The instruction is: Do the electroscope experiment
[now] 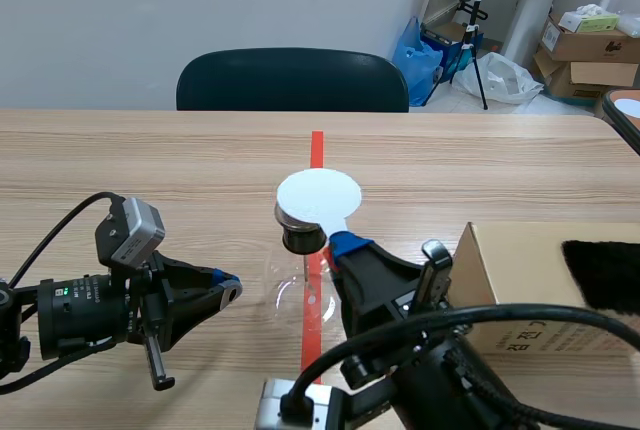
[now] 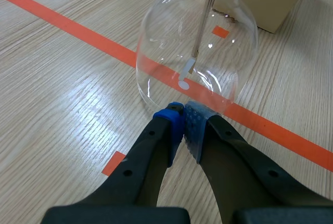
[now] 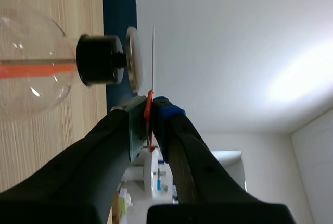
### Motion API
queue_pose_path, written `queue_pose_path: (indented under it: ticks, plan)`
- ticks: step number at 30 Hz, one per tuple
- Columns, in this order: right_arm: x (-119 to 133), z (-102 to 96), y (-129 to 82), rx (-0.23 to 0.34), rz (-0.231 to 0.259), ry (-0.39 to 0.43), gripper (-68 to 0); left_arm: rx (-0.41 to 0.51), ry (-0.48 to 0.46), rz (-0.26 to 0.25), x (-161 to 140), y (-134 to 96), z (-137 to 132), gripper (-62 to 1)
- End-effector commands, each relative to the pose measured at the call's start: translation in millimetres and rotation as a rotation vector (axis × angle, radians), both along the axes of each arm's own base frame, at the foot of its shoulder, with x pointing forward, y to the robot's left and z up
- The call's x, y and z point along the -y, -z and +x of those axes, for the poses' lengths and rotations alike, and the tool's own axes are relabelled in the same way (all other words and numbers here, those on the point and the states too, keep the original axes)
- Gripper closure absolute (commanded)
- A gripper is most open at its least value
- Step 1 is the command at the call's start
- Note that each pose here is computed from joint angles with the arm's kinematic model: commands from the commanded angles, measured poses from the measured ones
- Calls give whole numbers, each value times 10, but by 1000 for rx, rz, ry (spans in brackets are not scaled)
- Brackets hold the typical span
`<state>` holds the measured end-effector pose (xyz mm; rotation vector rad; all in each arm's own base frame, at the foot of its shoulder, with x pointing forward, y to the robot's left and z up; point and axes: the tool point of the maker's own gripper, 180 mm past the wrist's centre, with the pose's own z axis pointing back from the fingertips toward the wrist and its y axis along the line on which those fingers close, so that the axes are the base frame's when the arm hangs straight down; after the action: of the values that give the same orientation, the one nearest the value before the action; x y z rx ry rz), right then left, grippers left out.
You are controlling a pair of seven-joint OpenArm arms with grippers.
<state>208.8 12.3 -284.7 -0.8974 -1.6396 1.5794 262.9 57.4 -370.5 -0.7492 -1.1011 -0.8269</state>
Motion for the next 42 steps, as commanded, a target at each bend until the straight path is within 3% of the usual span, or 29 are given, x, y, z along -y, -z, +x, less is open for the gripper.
queue_pose_path:
  ticks: [1,11,19,24,35,42]
  plan:
    - [71,82,-92,36,3,34,-11,16,-8,-22,-4,-73,49,-32]
    - [620,290,-89,27,16,361,-11,16,-8,-22,-4,-73,49,-32]
    - [897,324,-83,23,23,516,-11,16,-8,-22,-4,-73,49,-32]
    - [967,326,-82,22,24,555,-11,16,-8,-22,-4,-73,49,-32]
    - [971,326,-82,21,24,557,-11,18,-10,-20,-6,-72,51,-32]
    - [863,322,-84,23,22,497,-11,18,-10,-20,-6,-72,51,-32]
